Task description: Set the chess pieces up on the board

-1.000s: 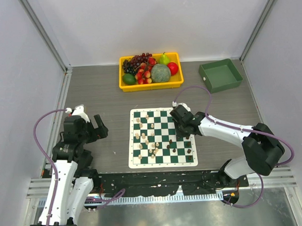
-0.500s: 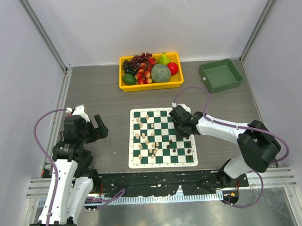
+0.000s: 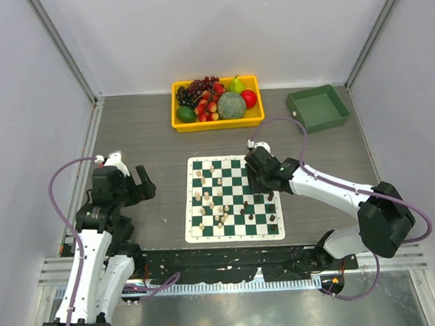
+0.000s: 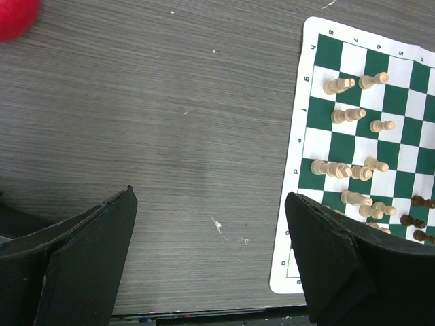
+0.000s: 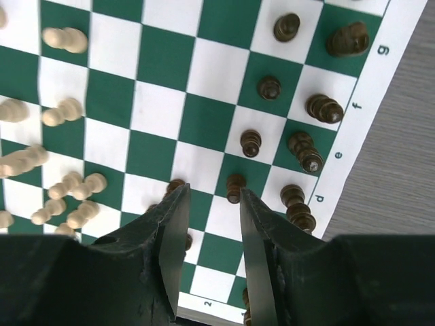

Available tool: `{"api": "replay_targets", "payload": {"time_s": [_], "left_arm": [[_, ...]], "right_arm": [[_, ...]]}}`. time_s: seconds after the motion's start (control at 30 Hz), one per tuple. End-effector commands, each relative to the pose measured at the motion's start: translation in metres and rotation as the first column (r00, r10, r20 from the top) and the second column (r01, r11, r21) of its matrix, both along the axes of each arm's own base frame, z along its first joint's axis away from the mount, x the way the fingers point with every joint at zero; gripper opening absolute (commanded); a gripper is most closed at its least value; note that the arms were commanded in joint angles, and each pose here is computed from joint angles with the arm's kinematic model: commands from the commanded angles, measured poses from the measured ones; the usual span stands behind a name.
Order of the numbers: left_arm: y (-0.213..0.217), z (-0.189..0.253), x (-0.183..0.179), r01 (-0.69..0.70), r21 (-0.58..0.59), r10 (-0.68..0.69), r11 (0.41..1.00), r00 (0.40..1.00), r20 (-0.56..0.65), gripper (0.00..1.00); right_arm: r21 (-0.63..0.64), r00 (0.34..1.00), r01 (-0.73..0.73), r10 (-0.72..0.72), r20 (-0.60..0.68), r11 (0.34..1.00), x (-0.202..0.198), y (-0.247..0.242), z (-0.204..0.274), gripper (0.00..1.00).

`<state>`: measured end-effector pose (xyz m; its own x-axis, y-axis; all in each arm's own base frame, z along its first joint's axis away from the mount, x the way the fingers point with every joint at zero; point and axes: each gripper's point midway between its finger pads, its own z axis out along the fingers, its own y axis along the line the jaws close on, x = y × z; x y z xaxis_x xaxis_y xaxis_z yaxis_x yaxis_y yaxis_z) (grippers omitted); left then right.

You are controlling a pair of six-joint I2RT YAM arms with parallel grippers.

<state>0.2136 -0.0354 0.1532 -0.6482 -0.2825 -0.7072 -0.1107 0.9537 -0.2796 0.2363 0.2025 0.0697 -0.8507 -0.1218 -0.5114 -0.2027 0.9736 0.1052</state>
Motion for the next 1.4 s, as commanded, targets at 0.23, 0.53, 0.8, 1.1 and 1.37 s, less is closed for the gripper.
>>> {"api": "replay_targets", "payload": {"time_s": [0.23, 0.53, 0.8, 1.1, 1.37], "left_arm": [[-0.002, 0.010, 0.004, 0.000, -0.015, 0.000, 1.000, 1.000, 0.031, 0.99], [-0.001, 0.009, 0.003, -0.002, -0.009, 0.003, 1.000, 1.000, 0.031, 0.99], [-0.001, 0.009, 0.003, -0.001, -0.008, 0.001, 1.000, 1.000, 0.025, 0.99], [0.000, 0.009, 0.004, -0.002, -0.007, 0.002, 1.000, 1.000, 0.027, 0.99], [0.000, 0.009, 0.004, -0.004, -0.005, 0.004, 1.000, 1.000, 0.026, 0.99]], "right_arm": [[0.079, 0.998, -0.059, 0.059, 0.000, 0.995, -0.006, 0.038, 0.009, 0.42], [0.018, 0.995, -0.082, 0.083, -0.053, 0.996, -0.015, 0.043, -0.010, 0.41], [0.012, 0.993, -0.088, 0.089, -0.072, 0.996, -0.014, 0.047, -0.017, 0.38], [-0.001, 0.991, -0.098, 0.098, -0.087, 0.995, -0.017, 0.046, -0.022, 0.34], [0.018, 0.991, -0.105, 0.106, -0.077, 0.994, -0.018, 0.047, -0.014, 0.20]]}}
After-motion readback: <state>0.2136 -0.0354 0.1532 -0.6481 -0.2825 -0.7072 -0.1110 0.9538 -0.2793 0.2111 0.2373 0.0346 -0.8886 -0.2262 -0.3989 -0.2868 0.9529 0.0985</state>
